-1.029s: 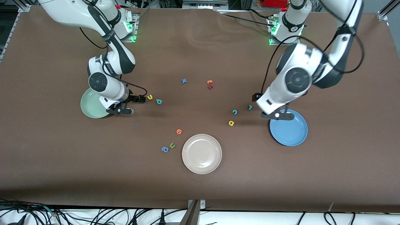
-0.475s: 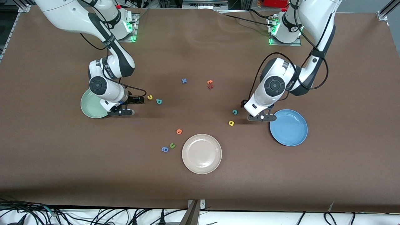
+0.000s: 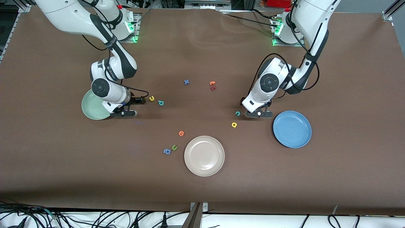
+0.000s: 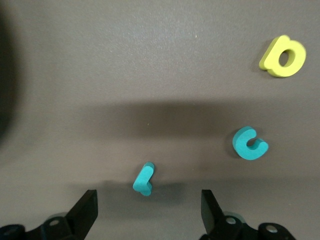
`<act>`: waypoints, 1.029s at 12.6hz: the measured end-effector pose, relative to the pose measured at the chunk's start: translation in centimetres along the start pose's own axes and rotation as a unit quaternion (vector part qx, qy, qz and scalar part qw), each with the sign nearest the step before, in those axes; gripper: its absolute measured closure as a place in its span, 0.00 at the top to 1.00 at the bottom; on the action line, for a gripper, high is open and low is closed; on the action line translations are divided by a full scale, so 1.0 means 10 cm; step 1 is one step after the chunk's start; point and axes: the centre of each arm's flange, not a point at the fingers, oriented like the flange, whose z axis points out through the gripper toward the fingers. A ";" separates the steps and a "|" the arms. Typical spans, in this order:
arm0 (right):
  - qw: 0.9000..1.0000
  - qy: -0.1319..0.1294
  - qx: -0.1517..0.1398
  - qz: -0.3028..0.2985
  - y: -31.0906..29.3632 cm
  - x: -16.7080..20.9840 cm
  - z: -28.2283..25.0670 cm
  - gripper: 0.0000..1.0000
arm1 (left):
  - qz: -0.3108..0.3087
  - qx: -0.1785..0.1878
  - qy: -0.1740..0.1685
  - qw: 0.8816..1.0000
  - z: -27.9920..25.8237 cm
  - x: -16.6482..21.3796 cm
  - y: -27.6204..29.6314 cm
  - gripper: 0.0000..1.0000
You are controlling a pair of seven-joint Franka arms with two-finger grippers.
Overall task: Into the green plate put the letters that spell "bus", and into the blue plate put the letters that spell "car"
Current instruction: 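Drop the yellow 2 while the left gripper drops the teal L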
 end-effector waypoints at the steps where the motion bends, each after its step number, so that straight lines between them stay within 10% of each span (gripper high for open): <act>1: 1.000 -0.007 -0.002 -0.001 0.00 -0.01 0.01 0.70 | 0.008 0.005 0.004 1.000 0.05 0.00 0.00 0.90; 5: 1.000 -0.013 -0.004 -0.003 0.01 -0.03 0.01 0.64 | 0.026 0.015 0.015 0.999 0.12 0.02 -0.01 0.76; 10: 1.000 -0.012 -0.004 -0.006 -0.02 -0.03 -0.03 0.38 | 0.022 0.013 0.021 0.999 0.05 0.06 -0.01 0.19; 13: 1.000 -0.013 -0.005 -0.006 -0.02 -0.03 -0.05 0.28 | 0.015 0.015 0.018 1.000 0.03 0.06 -0.03 0.17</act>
